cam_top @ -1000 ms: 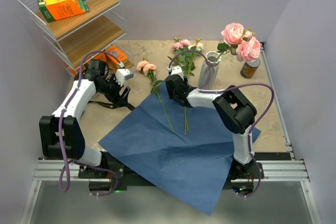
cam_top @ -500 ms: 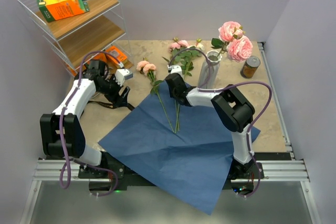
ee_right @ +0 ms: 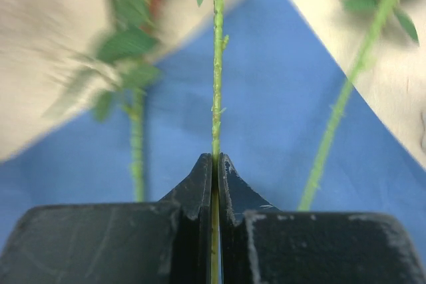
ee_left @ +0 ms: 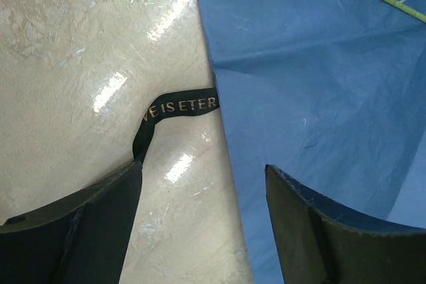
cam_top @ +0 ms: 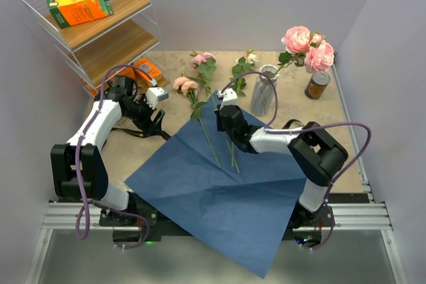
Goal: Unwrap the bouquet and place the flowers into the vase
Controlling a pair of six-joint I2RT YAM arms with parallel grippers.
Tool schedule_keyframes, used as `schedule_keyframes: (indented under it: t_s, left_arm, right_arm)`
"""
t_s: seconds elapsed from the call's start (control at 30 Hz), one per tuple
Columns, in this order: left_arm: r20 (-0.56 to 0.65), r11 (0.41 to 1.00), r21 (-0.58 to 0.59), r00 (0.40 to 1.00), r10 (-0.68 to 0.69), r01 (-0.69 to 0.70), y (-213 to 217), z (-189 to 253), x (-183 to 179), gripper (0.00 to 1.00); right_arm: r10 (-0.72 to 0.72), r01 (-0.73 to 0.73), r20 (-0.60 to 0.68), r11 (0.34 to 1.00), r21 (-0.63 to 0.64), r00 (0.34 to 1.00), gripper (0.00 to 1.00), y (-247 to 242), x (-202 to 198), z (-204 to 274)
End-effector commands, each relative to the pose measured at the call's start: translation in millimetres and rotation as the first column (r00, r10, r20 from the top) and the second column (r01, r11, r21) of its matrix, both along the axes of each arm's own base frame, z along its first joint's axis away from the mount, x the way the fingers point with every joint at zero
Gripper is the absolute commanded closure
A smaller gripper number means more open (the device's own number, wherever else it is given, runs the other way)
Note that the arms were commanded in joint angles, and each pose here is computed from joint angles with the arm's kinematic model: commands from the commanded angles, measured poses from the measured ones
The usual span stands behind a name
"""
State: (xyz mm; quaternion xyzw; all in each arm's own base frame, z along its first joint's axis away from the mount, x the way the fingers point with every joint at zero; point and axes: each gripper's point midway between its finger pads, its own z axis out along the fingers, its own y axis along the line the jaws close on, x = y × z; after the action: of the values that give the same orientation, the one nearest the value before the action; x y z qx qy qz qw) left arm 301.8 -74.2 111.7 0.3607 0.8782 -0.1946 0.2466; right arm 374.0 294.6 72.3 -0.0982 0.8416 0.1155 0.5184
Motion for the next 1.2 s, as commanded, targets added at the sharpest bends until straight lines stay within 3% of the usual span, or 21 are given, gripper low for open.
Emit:
schedule_keyframes:
  t_s: [0.0,0.27,0.5,0.6,0.8,0.93,1.17]
  left_arm:
    - [0.029,1.0,-0.018,1.0,-0.003,0.004,0,8,2,0.21]
    - [0.034,1.0,-0.019,0.999,-0.006,0.007,0,11,0,0.21]
    - [0.034,1.0,-0.018,0.999,-0.011,0.012,0,11,-2,0.21]
    - [0.036,1.0,-0.019,0.999,-0.013,0.014,-1,11,-1,0.21]
    - [0.034,1.0,-0.023,0.999,-0.017,0.018,-1,10,0,0.21]
    - [0.03,1.0,-0.018,0.999,-0.02,0.02,-1,7,0,0.21]
    - [0.018,0.999,-0.038,1.0,-0.015,0.015,-4,4,8,0.21]
  right_arm:
    - [0.045,-0.1,0.262,0.975,0.199,0.964,1.0,29,5,105]
    - [0.121,-0.245,0.401,0.931,0.273,0.908,1.0,52,-16,168]
    - [0.078,-0.294,0.57,0.908,0.297,0.818,1.0,43,-42,251]
    - [0.041,-0.293,0.662,0.916,0.274,0.749,1.0,28,-51,300]
    - [-0.046,-0.133,0.849,0.982,0.136,0.526,1.0,-21,-57,383]
    - [-0.096,-0.1,0.911,0.984,0.148,0.402,1.0,-48,-77,442]
    - [-0.144,0.067,0.954,0.989,0.131,0.262,1.0,-91,-93,466]
